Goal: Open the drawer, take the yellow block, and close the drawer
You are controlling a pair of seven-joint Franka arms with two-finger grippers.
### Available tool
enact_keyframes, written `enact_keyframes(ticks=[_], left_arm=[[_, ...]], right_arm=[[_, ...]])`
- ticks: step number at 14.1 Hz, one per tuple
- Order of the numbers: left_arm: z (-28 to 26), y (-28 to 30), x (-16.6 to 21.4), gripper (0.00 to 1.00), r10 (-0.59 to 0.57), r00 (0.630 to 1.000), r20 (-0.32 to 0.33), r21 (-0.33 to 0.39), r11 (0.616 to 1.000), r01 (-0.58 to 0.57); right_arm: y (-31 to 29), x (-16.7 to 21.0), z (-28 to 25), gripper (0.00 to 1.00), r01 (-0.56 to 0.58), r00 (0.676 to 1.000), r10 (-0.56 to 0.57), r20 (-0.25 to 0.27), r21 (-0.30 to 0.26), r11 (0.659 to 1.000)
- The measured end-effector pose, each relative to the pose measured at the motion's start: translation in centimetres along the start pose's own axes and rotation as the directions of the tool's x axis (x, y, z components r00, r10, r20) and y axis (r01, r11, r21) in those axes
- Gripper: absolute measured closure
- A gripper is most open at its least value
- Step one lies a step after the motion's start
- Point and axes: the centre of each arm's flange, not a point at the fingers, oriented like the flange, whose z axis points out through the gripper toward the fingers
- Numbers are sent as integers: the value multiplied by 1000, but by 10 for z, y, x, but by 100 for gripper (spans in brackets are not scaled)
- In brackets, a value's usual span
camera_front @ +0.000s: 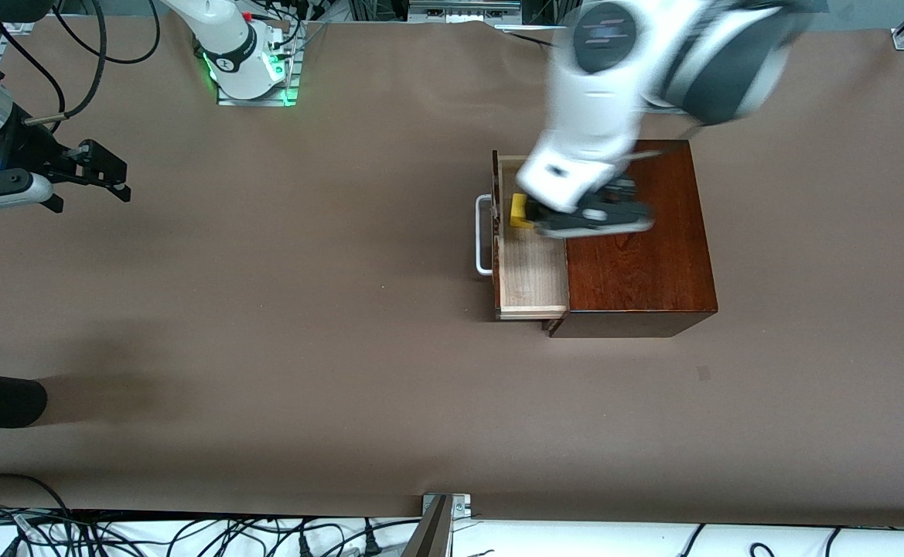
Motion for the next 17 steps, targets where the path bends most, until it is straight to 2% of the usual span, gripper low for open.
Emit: enact_keyframes(ticks=[2,5,7,9,11,13,15,17], left_arm=[[-6,-56,23,0,7,1000,23,1,1000,-7],[-11,-128,47,0,83,995,46,-42,996,-81],[-13,-186,58,0,124,991,49,-71,990,-120],[-9,-241,57,0,169,984,60,-117,980,-161],[-3,-276,51,0,165,986,34,-129,979,-160],[4,-283,44,0,153,988,-10,-127,980,-153],[11,-279,34,0,147,989,2,-128,981,-146],[9,-274,29,0,125,992,19,-129,984,-121]], right_arm=[[-8,1,1,0,15,1000,-15,1,1,1000],[-35,13,19,0,63,998,-63,29,7,998],[-68,22,41,0,129,989,-130,66,16,992],[-126,27,72,0,249,960,-252,119,32,968],[-210,20,91,0,395,906,-398,144,48,917],[-304,-1,98,0,534,833,-536,139,58,844],[-390,-22,106,0,647,752,-649,114,61,760],[-470,-35,119,0,733,676,-735,55,54,678]])
